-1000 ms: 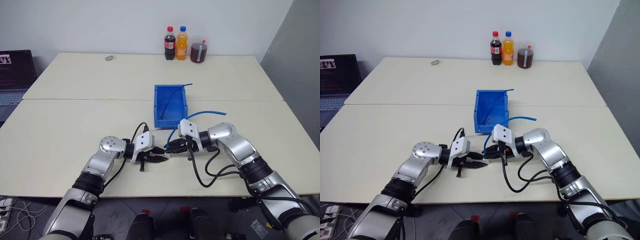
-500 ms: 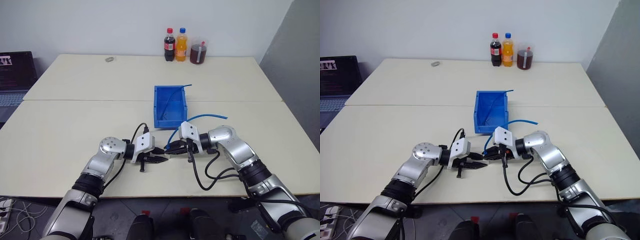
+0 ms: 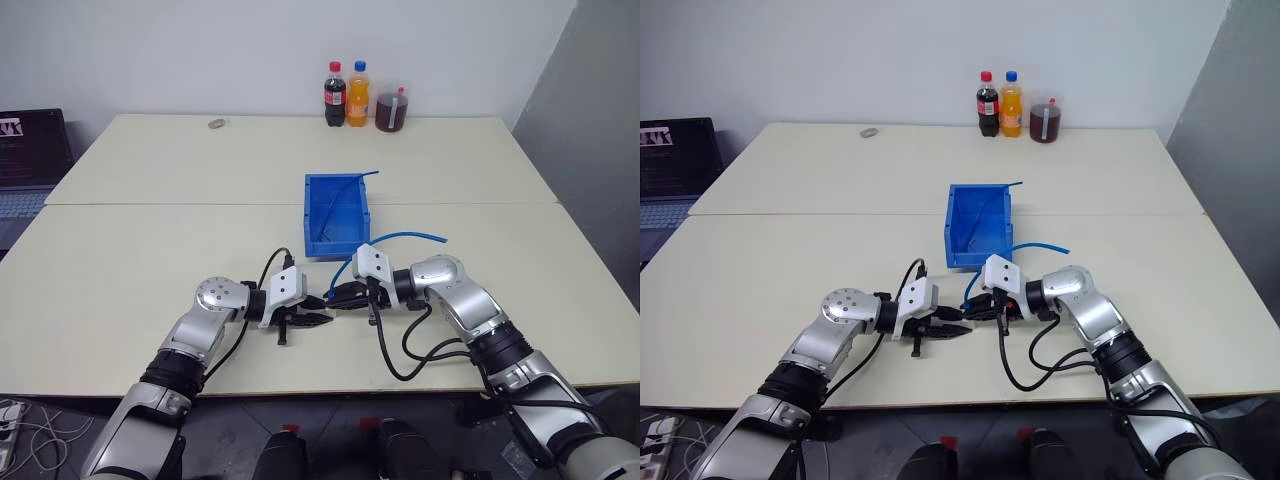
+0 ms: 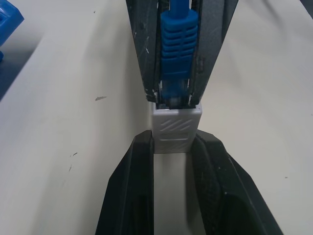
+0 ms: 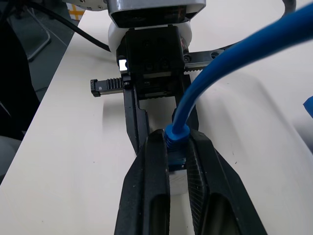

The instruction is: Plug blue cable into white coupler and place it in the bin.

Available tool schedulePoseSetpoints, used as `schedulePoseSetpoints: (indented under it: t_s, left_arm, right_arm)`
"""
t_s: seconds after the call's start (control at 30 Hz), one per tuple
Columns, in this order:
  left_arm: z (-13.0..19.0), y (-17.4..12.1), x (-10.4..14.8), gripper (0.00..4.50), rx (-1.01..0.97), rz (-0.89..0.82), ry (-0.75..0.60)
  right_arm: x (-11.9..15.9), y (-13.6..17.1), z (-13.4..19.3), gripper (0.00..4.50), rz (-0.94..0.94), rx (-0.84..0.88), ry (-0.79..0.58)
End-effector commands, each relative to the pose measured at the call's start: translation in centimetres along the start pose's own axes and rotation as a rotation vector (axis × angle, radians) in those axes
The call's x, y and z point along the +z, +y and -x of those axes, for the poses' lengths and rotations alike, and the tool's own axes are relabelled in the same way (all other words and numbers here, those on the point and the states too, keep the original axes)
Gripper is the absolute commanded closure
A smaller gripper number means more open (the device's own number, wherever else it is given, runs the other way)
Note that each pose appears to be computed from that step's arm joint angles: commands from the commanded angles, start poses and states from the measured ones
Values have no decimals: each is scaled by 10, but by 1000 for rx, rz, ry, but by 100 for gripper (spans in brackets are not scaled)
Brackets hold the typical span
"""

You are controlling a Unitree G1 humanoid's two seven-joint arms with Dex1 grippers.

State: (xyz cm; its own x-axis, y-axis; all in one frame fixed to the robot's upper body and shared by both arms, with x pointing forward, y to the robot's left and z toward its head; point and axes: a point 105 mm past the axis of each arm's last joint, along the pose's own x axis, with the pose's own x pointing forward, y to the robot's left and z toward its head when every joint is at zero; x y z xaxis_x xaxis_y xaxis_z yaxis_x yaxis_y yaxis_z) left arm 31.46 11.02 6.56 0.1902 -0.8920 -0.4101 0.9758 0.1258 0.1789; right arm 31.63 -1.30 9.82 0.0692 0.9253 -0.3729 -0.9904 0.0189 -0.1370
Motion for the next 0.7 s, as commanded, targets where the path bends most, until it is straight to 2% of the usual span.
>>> schedulePoseSetpoints:
  t_s: [0.03,0.17,0.2,0.27,0.33,0.47,0.6,0.7]
  left_arm:
    - [11,6,17,279,37,-16,-62]
    - [26,12,30,199,128,1,-109]
    - [31,14,36,166,171,12,-135]
    - [39,15,46,137,231,27,-171]
    - [45,12,57,87,284,40,-202]
    - [58,14,80,9,448,75,-272]
    - [68,14,95,2,571,117,-320]
    - [77,20,92,2,715,146,-319]
  right_arm:
    - [-12,-5,8,428,-41,-60,70]
    - [40,-16,20,428,-95,-136,-86]
    - [47,-20,24,428,-100,-168,-99]
    - [55,-28,31,428,-119,-228,-109]
    - [66,-41,39,428,-178,-297,-140]
    - [90,-77,53,428,-382,-433,-219]
    - [103,-112,59,428,-603,-514,-239]
    - [96,-137,59,428,-637,-610,-180]
